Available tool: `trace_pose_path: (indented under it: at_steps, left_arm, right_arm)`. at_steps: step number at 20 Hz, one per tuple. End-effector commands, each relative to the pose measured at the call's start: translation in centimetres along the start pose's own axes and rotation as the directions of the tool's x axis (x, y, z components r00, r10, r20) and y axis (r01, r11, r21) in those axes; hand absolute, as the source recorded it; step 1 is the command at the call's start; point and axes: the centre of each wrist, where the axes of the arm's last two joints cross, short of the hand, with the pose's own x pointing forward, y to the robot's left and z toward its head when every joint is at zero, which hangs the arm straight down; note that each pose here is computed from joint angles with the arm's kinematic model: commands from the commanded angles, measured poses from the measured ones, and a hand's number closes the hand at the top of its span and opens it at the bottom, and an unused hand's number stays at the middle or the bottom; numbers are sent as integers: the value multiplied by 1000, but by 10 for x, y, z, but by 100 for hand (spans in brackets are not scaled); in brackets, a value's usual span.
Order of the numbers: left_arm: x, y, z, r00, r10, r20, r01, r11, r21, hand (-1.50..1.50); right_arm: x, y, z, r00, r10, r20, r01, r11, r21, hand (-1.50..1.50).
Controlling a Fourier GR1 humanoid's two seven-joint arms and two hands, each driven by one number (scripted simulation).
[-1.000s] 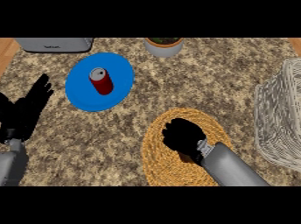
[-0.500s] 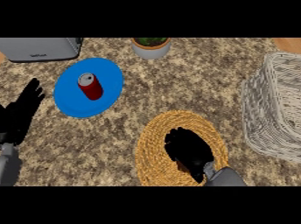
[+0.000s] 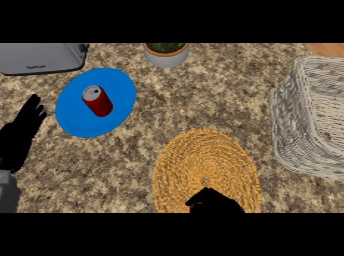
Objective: Pick the sweet potato from the placemat and place it in the basket
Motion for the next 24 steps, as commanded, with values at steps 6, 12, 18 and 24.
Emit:
trace_pose_path:
  at_steps: [6, 12, 18, 24]
  left_arm:
    - [1, 2, -2, 1000, -9, 13, 9, 1000, -10, 0]
    - [1, -9, -3, 1000, -3, 22, 4, 999, -34, 0]
    - [-2, -19, -1, 999, -22, 25, 23, 998, -59, 0]
    - [16, -30, -4, 998, -13, 59, 18, 997, -73, 0]
  right_arm:
    - [81, -59, 94, 981, -164, 107, 193, 898, -396, 150]
    - [99, -79, 105, 990, -141, 20, 131, 849, -513, 150]
    - [108, -94, 99, 996, -86, -33, 49, 798, -601, 150]
    - [121, -131, 120, 993, -96, -61, 26, 716, -698, 150]
